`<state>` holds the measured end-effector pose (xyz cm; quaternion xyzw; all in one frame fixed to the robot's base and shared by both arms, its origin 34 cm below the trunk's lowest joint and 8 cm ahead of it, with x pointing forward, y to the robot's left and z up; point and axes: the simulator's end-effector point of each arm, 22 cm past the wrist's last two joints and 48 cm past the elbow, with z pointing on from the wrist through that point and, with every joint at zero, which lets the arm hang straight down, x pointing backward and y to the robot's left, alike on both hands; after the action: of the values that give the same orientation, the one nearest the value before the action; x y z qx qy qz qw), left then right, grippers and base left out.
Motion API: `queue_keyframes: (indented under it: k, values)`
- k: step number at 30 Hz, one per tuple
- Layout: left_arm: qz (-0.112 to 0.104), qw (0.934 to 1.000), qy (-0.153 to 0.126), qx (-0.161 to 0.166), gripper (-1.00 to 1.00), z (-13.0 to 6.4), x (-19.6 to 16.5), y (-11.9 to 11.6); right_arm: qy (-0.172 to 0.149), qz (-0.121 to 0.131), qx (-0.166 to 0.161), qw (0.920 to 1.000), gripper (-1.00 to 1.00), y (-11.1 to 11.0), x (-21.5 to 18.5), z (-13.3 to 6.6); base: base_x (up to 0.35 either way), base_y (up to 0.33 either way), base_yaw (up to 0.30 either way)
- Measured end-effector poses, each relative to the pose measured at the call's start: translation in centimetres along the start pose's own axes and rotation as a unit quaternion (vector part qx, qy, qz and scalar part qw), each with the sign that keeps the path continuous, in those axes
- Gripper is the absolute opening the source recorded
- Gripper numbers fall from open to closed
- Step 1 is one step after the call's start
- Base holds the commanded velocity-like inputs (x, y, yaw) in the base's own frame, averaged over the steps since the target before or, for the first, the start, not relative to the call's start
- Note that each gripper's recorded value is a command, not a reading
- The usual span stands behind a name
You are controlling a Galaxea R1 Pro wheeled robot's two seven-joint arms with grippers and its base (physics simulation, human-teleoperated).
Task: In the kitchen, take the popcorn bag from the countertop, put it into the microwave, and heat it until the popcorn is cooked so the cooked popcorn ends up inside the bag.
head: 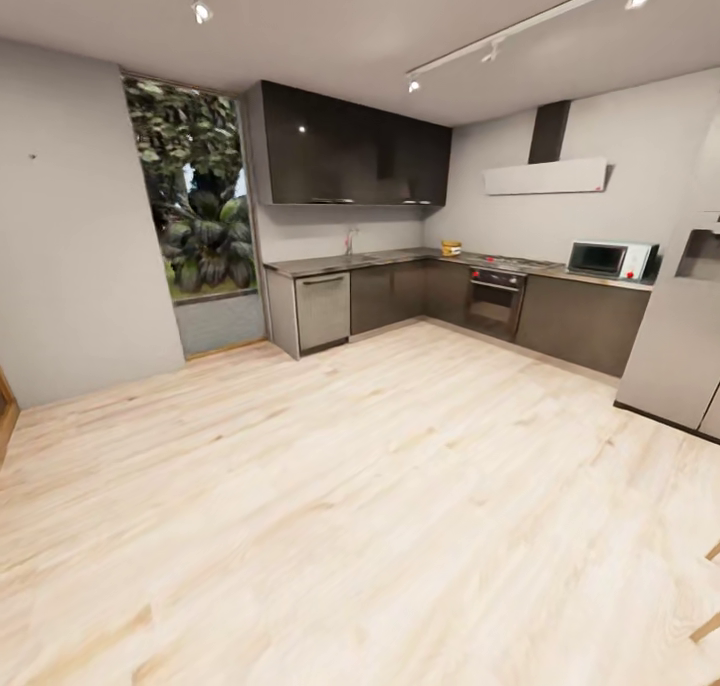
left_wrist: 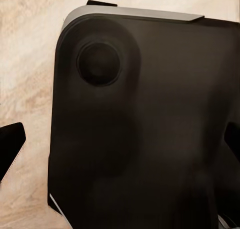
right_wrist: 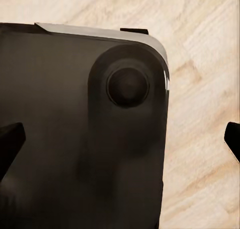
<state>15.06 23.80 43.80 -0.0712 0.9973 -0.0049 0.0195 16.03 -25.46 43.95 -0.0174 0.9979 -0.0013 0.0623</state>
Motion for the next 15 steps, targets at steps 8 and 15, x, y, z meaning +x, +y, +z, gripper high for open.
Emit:
queue_keyframes:
  k: [8, 15]
  values:
    - [0.0, 1.0, 0.001, 0.0, 1.0, 0.0, 0.06, 0.05, 0.0, 0.002, 0.0, 1.0, 1.0, -0.01, 0.0, 0.0, 0.322, 0.0, 0.0]
    - [0.0, 1.0, 0.0, -0.001, 1.0, 0.0, 0.02, 0.12, 0.0, 0.002, 0.0, 1.0, 1.0, -0.01, 0.0, 0.0, 0.322, 0.0, 0.0]
